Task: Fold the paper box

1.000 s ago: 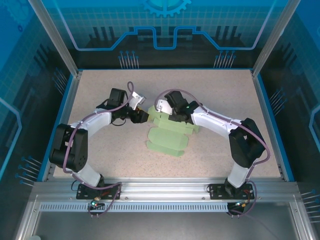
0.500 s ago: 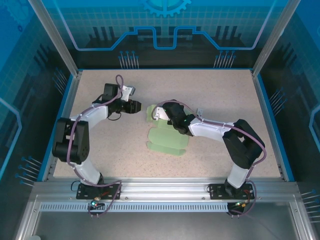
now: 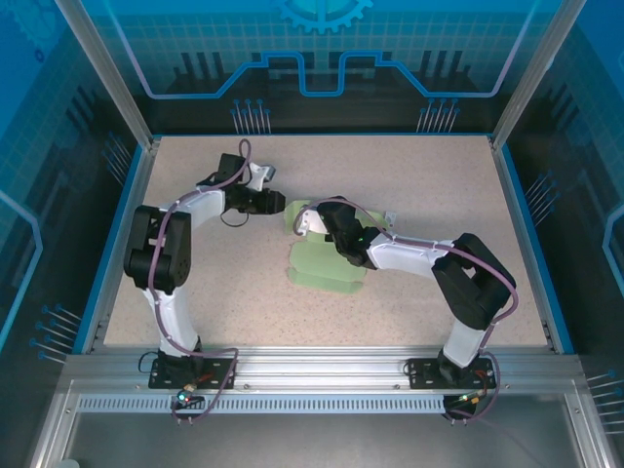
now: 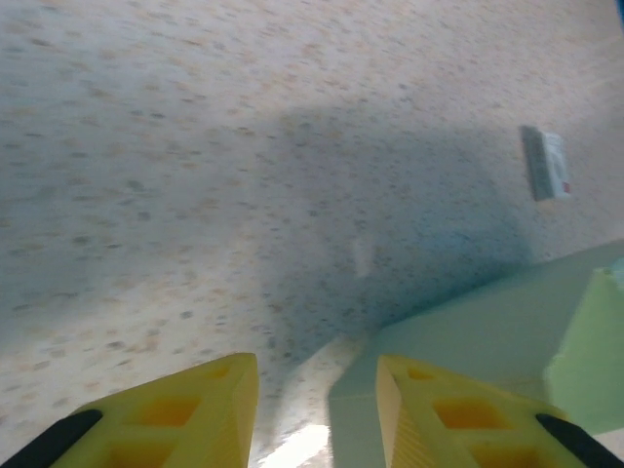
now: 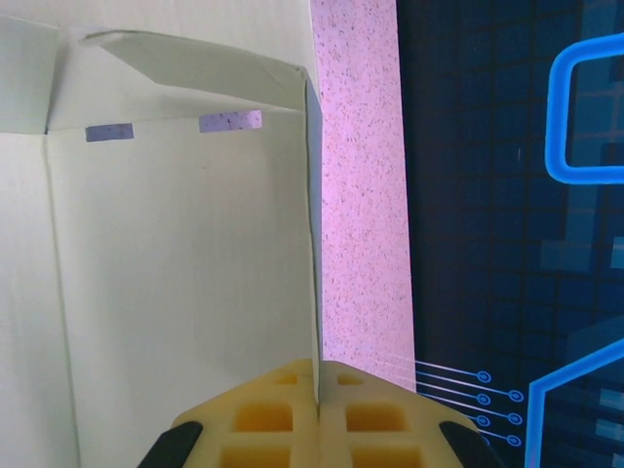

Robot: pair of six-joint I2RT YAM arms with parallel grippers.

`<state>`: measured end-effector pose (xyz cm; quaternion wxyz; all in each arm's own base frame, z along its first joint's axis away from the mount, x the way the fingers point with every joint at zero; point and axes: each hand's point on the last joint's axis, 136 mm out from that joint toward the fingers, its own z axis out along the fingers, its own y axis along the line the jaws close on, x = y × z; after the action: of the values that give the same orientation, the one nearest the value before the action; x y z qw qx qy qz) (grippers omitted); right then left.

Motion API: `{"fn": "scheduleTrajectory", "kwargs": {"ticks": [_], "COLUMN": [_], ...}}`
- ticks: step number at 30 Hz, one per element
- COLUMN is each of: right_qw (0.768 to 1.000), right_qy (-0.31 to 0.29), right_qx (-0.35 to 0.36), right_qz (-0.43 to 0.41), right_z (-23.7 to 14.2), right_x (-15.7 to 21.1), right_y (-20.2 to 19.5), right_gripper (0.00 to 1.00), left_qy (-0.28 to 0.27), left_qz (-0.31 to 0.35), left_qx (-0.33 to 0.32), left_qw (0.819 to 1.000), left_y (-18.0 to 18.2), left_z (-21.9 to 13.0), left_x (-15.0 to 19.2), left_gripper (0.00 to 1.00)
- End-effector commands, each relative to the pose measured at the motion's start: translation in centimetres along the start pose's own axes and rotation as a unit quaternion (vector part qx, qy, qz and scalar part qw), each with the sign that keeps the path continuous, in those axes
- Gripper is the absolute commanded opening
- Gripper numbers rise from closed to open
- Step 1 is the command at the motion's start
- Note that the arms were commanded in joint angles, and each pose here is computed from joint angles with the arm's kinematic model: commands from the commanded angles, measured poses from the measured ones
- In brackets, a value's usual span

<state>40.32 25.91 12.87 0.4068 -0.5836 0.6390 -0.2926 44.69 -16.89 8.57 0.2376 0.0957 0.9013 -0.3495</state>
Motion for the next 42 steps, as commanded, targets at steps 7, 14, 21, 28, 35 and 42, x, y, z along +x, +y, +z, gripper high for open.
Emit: {"fn": "scheduleTrajectory", "kwargs": {"ticks": [7, 14, 21, 28, 35, 42], "right_qw": [1.000, 1.000, 0.999, 0.999, 0.998, 0.998], "right_qy": [-0.004, -0.002, -0.002, -0.004, -0.012, -0.011], "right_qx": [-0.021, -0.020, -0.029, -0.034, -0.039, -0.043], "right_qz": [0.012, 0.021, 0.025, 0.032, 0.042, 0.045], "right_z": [-0.4, -0.3, -0.1, -0.2, -0.5, -0.5], "right_x": [0.6, 1.2, 1.3, 1.4, 1.2, 1.4], "right_y": [-0.3, -0.8, -0.8, -1.0, -1.1, -0.8], "right_gripper": [0.00, 0.00, 0.00, 0.00, 0.00, 0.00], "left_qy": [0.026, 0.018, 0.005, 0.000, -0.008, -0.026], "left_qz": [0.063, 0.092, 0.117, 0.121, 0.127, 0.137], "left_qx": [0.103, 0.108, 0.117, 0.126, 0.139, 0.146], "left_qw": [0.992, 0.990, 0.986, 0.985, 0.982, 0.979], "left_y": [-5.0, -5.8, -6.8, -7.2, -7.8, -8.1], "left_z": [1.3, 1.3, 1.1, 0.9, 1.7, 2.3], "left_x": [1.8, 3.0, 3.8, 4.2, 3.9, 3.6], "left_gripper": [0.41, 0.44, 0.46, 0.47, 0.48, 0.49]}}
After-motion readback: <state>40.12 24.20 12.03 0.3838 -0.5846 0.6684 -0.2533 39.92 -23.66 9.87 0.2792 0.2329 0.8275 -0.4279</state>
